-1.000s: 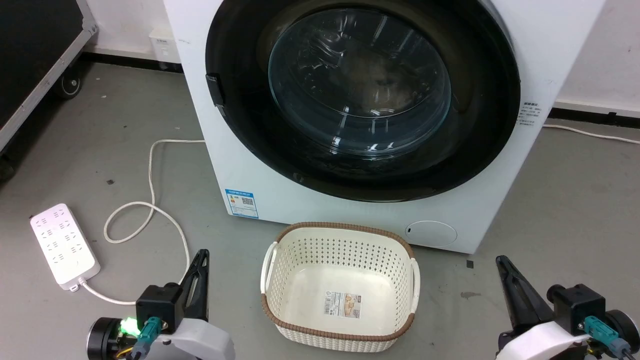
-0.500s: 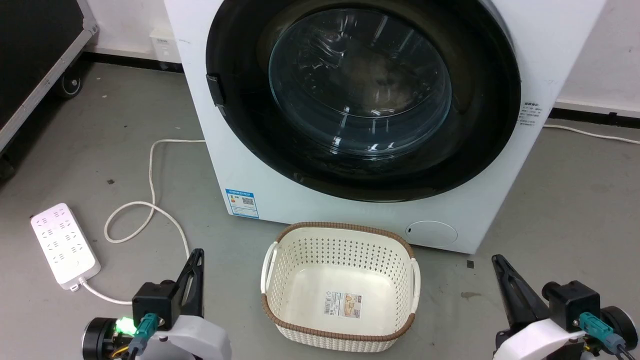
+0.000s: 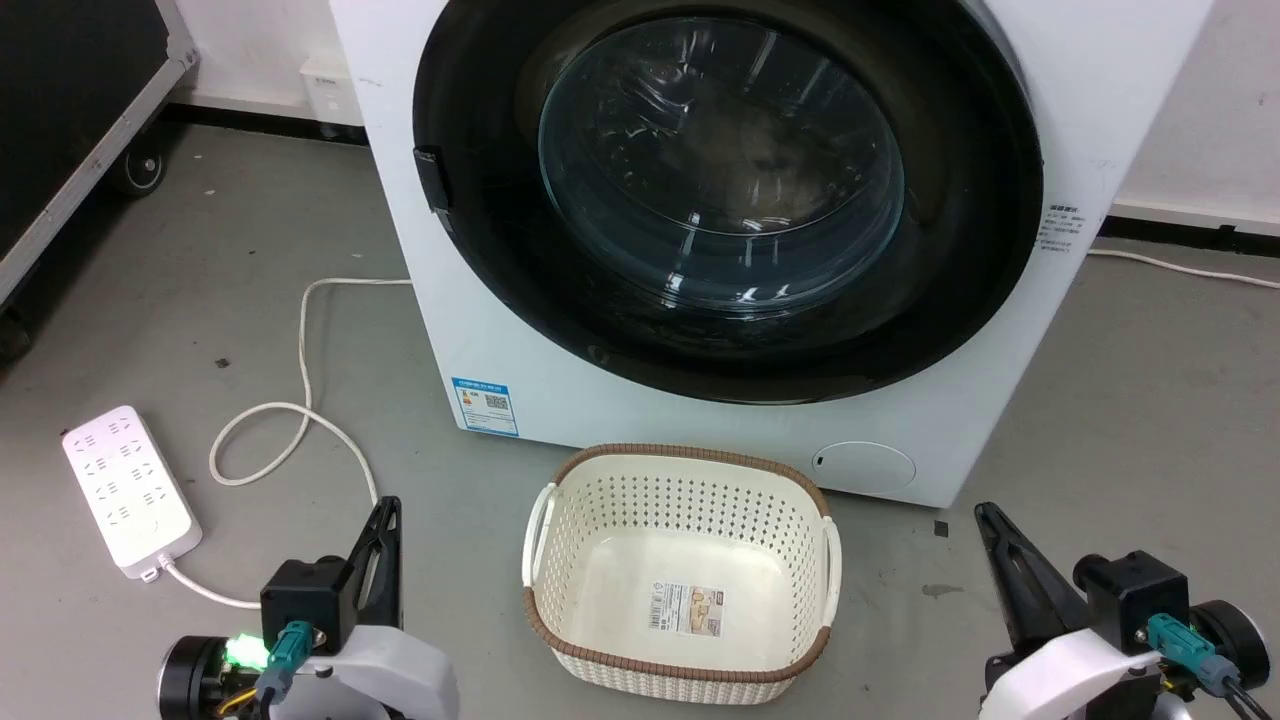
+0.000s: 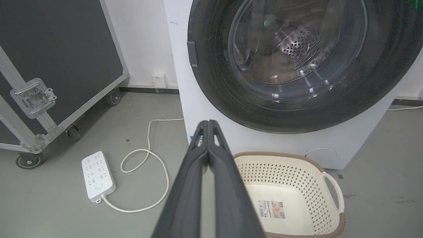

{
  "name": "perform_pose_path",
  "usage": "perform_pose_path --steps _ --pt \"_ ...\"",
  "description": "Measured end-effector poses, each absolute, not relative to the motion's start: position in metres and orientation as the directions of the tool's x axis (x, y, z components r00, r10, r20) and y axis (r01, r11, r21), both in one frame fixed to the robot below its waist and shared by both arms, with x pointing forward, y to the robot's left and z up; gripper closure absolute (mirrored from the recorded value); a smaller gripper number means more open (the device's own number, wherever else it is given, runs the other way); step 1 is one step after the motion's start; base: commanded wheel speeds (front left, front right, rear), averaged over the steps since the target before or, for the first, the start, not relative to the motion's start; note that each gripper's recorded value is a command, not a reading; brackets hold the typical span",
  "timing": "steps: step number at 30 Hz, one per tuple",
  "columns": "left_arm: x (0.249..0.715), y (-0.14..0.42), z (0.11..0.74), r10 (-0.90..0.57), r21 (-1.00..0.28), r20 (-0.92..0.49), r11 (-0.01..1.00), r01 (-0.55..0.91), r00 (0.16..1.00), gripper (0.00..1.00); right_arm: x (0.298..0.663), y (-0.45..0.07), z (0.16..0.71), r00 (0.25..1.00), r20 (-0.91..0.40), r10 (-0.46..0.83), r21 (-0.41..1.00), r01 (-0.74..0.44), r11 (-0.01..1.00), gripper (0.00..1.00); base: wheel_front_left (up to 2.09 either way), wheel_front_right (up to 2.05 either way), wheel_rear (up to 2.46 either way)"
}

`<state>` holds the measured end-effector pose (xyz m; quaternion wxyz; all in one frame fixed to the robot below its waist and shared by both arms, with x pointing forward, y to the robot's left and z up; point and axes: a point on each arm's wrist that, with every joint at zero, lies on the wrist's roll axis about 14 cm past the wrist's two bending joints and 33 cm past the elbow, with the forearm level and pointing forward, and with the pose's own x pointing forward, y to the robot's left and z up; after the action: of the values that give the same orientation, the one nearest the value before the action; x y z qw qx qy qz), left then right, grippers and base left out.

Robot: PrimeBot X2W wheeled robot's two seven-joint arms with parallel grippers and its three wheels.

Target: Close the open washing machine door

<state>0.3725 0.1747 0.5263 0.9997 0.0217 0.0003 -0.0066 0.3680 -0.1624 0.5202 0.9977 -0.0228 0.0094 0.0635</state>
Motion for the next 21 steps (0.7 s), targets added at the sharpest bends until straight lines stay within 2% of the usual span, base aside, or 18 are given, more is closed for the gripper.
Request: perform_pose_path --steps 21 --pt "0.3725 0.1768 0.5265 -0.005 0.048 -0.005 0.999 0.005 1.000 1.00 0.3682 -0.1612 0.5207 0.991 -0.025 0.129 -0.046 -0.130 0.990 1.00 0.00 0.00 0.00"
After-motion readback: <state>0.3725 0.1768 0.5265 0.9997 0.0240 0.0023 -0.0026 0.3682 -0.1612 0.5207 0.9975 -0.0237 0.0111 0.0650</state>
